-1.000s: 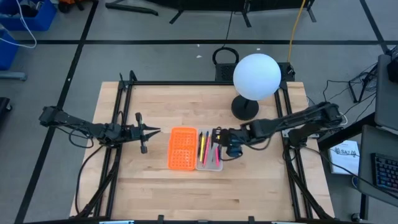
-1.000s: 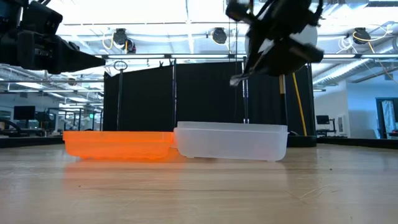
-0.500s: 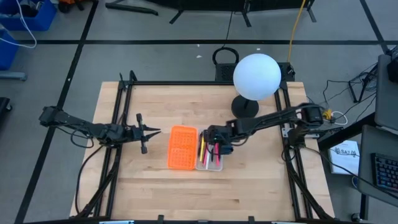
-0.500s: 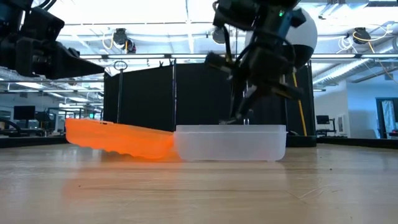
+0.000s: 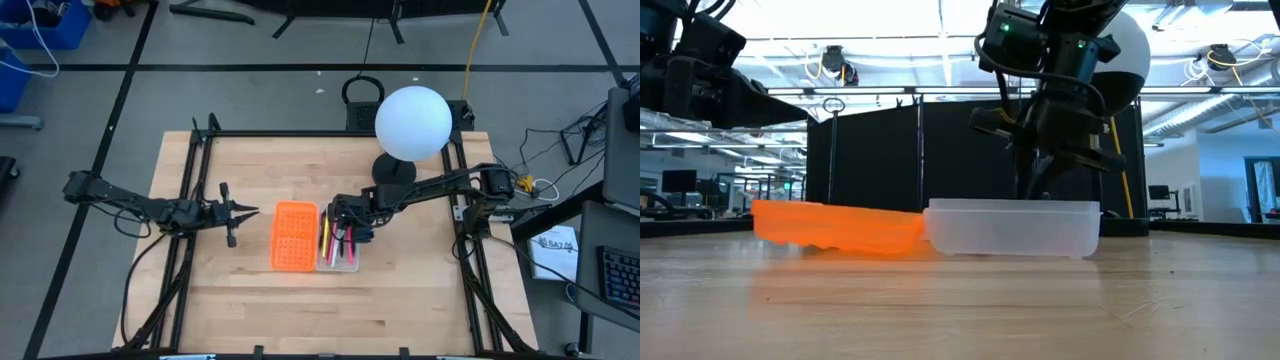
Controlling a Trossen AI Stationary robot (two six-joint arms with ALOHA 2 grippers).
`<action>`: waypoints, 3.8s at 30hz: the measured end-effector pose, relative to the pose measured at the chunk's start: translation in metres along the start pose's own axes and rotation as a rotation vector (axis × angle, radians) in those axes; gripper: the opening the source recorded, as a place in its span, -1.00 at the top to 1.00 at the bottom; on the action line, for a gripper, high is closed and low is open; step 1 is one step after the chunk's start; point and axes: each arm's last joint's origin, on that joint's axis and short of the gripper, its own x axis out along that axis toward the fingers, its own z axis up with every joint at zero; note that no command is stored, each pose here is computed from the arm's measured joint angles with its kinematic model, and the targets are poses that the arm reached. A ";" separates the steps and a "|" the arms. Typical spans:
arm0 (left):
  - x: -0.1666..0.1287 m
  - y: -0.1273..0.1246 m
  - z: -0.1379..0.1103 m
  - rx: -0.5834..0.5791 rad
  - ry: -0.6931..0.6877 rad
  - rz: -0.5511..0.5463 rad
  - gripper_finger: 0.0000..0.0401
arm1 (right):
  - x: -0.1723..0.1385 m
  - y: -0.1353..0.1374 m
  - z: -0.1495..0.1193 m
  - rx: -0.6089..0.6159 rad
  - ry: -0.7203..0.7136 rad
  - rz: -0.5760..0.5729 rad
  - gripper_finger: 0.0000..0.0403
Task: Pick & place school supplies into a supply box
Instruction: Put the black scissors into the orange supply box, then return to Home Position
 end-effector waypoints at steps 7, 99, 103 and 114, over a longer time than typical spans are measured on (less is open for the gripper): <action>0.000 0.000 0.000 -0.005 0.000 0.000 0.77 | 0.000 -0.002 0.002 0.015 -0.061 -0.022 0.78; 0.003 0.019 0.018 0.040 -0.225 -0.016 0.99 | -0.114 0.218 -0.008 1.280 -1.146 -0.796 1.00; 0.001 0.023 0.027 0.013 -0.195 -0.003 0.99 | -0.118 0.224 -0.008 1.277 -1.167 -0.813 1.00; -0.017 0.026 0.037 0.108 -0.260 -0.038 0.99 | -0.105 0.231 -0.008 1.362 -1.126 -0.837 1.00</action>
